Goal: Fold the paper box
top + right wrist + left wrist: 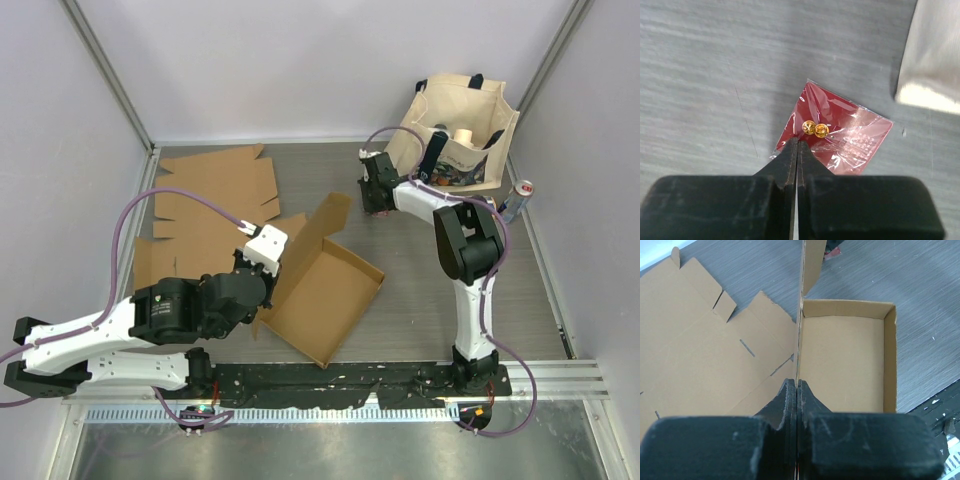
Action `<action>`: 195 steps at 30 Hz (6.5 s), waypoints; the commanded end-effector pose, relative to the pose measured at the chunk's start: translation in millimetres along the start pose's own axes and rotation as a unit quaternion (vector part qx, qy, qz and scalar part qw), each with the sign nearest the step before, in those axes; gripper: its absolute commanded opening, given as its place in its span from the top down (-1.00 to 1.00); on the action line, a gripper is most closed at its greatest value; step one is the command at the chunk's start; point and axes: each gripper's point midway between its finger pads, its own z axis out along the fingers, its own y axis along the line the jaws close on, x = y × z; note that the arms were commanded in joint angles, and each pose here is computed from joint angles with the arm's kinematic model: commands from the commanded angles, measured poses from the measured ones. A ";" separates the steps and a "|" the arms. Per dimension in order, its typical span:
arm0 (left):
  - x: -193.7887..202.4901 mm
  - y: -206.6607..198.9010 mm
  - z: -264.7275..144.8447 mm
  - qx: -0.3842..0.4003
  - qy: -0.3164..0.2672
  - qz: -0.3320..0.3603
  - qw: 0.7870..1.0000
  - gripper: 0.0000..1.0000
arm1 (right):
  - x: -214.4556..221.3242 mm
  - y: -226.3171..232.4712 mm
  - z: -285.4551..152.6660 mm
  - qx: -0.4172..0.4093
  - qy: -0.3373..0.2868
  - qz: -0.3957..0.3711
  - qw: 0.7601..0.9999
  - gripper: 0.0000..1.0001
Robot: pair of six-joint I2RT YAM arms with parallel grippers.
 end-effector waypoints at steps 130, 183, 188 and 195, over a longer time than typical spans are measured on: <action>-50.6 -56.0 33.1 0.235 -0.079 0.147 0.958 1.00 | -9.0 71.8 -335.6 -0.298 -0.230 -0.236 0.896 -0.61; -11.3 92.1 207.3 0.118 -0.010 -0.209 0.971 0.46 | -60.5 -51.7 -309.1 -0.068 -0.314 -0.019 0.947 0.29; -1.6 89.1 209.3 0.119 0.007 -0.192 0.974 0.73 | -36.3 -42.6 -301.1 -0.095 -0.251 -0.027 0.963 -0.35; 0.8 79.3 208.1 0.145 0.014 -0.174 0.974 0.78 | -25.2 -50.5 -277.8 -0.091 -0.218 -0.070 0.969 -0.42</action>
